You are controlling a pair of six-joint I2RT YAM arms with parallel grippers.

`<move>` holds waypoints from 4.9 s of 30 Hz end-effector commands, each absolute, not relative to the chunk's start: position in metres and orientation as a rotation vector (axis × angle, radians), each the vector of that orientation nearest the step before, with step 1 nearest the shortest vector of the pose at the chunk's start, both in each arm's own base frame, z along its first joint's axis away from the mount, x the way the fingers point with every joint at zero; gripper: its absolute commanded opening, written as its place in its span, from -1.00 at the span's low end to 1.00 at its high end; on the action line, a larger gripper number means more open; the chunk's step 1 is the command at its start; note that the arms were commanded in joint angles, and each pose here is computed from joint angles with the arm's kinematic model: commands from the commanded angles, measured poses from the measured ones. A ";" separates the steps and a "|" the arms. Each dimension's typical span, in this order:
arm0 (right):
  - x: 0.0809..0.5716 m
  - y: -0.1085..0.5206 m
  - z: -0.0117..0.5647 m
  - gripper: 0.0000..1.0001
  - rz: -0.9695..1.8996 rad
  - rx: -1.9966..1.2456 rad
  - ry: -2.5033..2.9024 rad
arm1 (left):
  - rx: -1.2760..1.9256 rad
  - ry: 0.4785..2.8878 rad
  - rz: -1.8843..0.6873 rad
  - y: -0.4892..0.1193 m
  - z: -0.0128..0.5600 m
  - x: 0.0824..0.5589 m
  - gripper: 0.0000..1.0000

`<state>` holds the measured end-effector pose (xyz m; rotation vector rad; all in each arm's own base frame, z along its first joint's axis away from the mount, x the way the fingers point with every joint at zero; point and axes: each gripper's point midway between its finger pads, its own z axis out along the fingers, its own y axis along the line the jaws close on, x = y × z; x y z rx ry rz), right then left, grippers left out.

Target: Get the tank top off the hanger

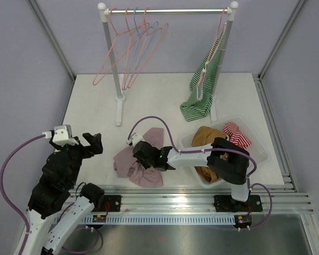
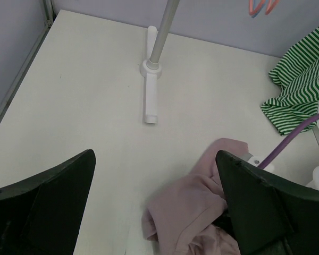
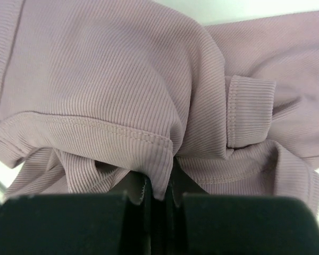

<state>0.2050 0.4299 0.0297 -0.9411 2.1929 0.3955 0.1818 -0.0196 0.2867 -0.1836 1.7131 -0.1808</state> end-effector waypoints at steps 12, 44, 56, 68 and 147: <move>0.206 0.325 0.248 -1.00 0.458 -0.538 1.940 | -0.189 1.655 -0.185 -0.017 0.298 0.181 0.98; 0.236 0.102 0.261 -1.00 0.005 0.139 2.102 | -0.261 1.654 -0.127 -0.004 0.295 0.183 0.98; 0.216 0.133 0.074 -1.00 0.056 0.336 2.560 | -0.207 1.611 -0.327 -0.037 0.375 0.189 0.98; 0.209 0.078 0.190 0.55 0.034 0.476 2.275 | 0.007 1.544 -0.639 -0.114 0.445 0.215 0.98; 0.115 0.140 0.292 0.87 0.956 -0.086 1.981 | 0.125 1.219 -0.534 -0.364 0.518 0.490 -1.00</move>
